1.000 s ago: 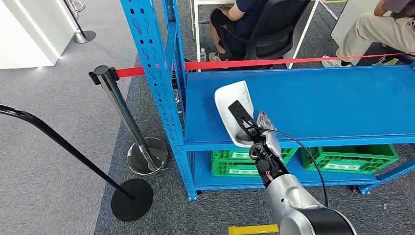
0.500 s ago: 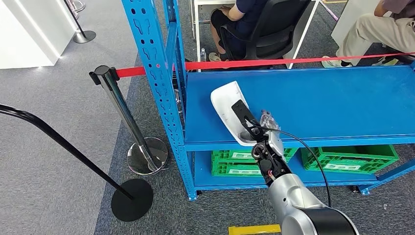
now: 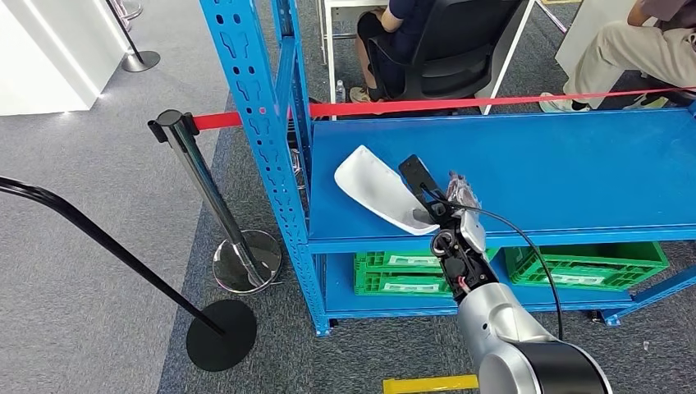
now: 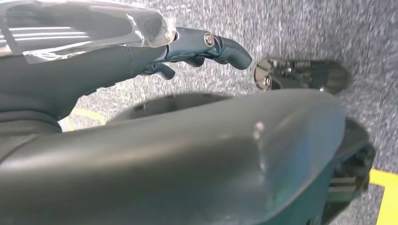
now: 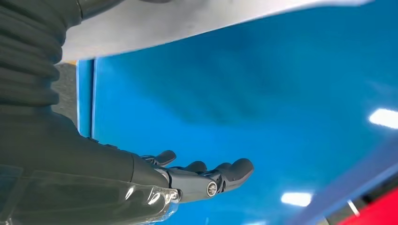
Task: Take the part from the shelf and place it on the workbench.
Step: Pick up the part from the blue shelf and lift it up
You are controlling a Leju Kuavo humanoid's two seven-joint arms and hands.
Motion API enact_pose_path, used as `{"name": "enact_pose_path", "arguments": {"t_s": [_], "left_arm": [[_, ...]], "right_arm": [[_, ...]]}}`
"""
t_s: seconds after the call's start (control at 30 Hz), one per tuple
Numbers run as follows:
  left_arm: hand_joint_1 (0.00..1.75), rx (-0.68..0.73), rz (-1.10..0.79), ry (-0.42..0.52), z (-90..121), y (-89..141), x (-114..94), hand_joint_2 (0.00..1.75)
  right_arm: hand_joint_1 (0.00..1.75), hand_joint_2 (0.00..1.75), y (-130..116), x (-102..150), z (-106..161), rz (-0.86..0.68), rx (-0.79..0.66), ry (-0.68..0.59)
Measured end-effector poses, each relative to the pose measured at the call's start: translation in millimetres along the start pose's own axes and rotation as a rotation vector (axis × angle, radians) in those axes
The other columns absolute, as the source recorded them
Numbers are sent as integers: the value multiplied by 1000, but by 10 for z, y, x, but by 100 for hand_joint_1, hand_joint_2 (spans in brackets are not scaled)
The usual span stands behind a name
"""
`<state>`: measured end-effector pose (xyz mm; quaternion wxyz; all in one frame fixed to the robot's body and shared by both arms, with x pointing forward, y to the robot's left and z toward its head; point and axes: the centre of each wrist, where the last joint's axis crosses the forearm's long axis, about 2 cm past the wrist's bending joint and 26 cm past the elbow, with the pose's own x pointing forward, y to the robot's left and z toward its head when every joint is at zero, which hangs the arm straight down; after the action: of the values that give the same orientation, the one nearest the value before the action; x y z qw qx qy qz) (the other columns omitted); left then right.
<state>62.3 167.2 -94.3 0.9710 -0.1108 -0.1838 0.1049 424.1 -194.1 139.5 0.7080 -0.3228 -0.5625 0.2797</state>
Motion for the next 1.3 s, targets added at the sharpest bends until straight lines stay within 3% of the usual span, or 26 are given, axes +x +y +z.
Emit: {"name": "enact_pose_path", "arguments": {"t_s": [0.17,0.33,0.53,0.87,1.3], "left_arm": [[0,35,-2,-23,-17,113,72,0],[0,71,34,-78,-34,238,169,0],[0,119,86,-111,-25,385,168,0],[0,155,68,-101,-21,563,224,0],[0,82,32,-90,-65,359,360,0]], "right_arm": [[0,175,-140,142,-77,-19,-25,-49],[0,175,-342,444,-170,-56,-44,-125],[0,175,-332,616,-149,-107,-38,-165],[0,175,-233,523,-107,-128,-33,-137],[0,175,-336,363,-172,-64,-42,-78]]}}
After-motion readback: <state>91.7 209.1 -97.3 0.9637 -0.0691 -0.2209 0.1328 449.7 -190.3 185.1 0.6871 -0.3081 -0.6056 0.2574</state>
